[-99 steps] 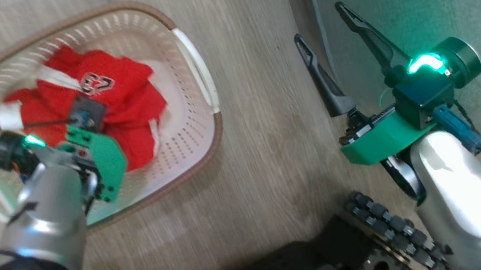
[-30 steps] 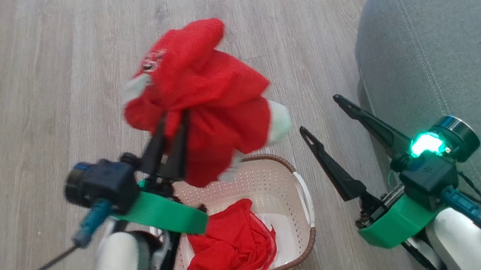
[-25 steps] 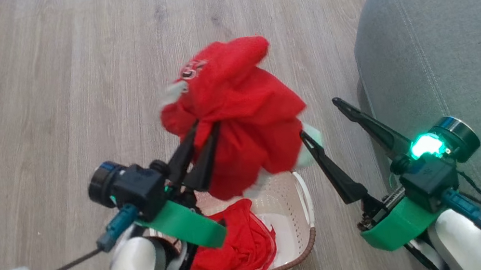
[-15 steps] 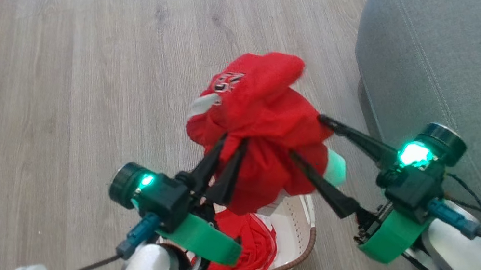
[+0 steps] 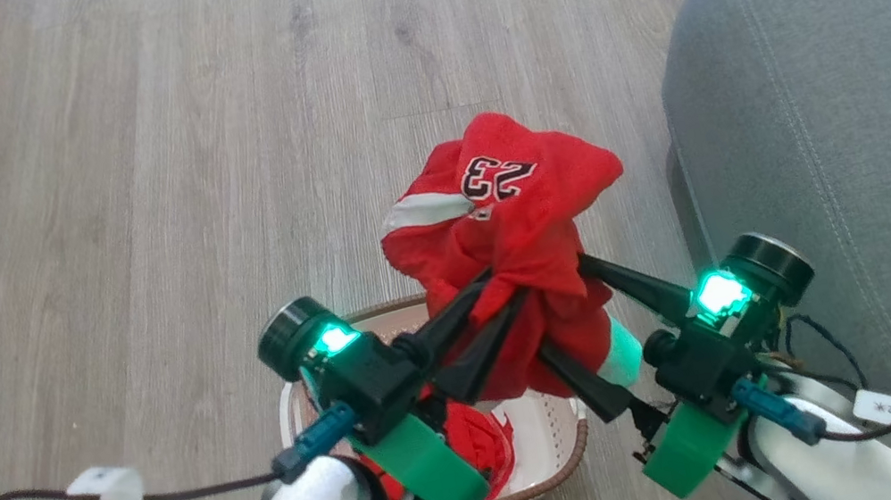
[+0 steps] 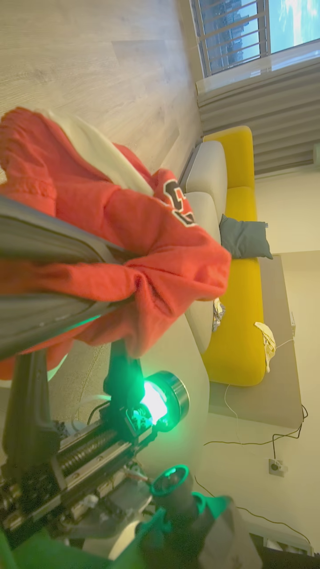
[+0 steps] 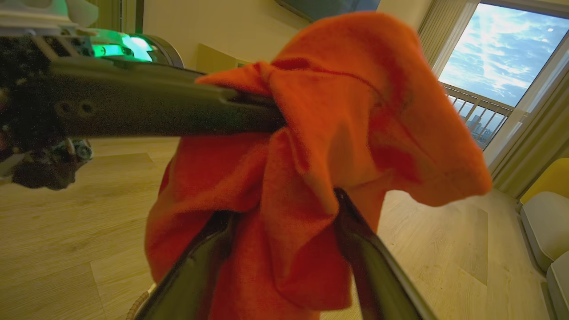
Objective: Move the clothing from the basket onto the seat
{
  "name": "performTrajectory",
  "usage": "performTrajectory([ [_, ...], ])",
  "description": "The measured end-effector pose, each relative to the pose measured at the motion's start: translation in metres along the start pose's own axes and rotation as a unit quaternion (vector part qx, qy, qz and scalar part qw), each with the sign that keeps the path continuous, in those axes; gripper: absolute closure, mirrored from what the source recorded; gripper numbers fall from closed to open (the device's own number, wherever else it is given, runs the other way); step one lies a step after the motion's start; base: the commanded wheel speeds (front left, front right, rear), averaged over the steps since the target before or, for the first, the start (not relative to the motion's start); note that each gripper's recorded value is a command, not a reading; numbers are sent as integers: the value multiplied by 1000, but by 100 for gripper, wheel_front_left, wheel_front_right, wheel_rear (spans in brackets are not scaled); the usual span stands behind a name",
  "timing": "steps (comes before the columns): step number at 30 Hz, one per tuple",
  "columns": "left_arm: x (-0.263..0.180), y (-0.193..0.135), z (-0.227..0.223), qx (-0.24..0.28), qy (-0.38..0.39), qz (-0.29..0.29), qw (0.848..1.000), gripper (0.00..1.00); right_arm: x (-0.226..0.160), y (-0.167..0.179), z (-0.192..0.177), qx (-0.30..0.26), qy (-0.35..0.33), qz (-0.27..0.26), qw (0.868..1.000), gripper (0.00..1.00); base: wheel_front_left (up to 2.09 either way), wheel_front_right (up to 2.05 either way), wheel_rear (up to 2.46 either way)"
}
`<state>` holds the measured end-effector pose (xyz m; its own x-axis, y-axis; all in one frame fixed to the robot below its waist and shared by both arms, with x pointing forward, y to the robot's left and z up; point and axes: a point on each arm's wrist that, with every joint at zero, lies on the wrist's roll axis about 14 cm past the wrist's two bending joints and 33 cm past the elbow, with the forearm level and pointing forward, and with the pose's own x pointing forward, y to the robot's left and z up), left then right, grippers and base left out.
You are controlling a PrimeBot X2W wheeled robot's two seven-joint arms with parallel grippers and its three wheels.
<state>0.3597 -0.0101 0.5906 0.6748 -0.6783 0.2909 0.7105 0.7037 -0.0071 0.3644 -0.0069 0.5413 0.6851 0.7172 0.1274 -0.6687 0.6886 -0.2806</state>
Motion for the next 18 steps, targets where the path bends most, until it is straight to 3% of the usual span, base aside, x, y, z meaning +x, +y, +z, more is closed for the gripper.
performTrajectory([
  [9, 2, -13, -1, -8, 2, -21, 1000, 100, 11, 9, 1, -17, -3, 24, 1000, 0, 0, 0, 0],
  [10, 2, -13, -1, -7, 2, -21, 1000, 100, 11, 9, 2, -16, -4, 22, 1000, 36, 0, 0, 0],
  [11, 2, -13, -1, -7, 3, -21, 1000, 100, 12, 8, 3, -18, -5, 19, 1000, 86, 0, 0, 0],
  [12, 2, -13, -1, -7, 2, -20, 1000, 100, 12, 7, 4, -24, -6, 18, 1000, 100, 0, 0, 0],
  [18, 4, -12, -1, -14, -1, -18, 1000, 100, 15, 1, 9, -23, -14, 4, 1000, 100, 0, 0, 0],
])
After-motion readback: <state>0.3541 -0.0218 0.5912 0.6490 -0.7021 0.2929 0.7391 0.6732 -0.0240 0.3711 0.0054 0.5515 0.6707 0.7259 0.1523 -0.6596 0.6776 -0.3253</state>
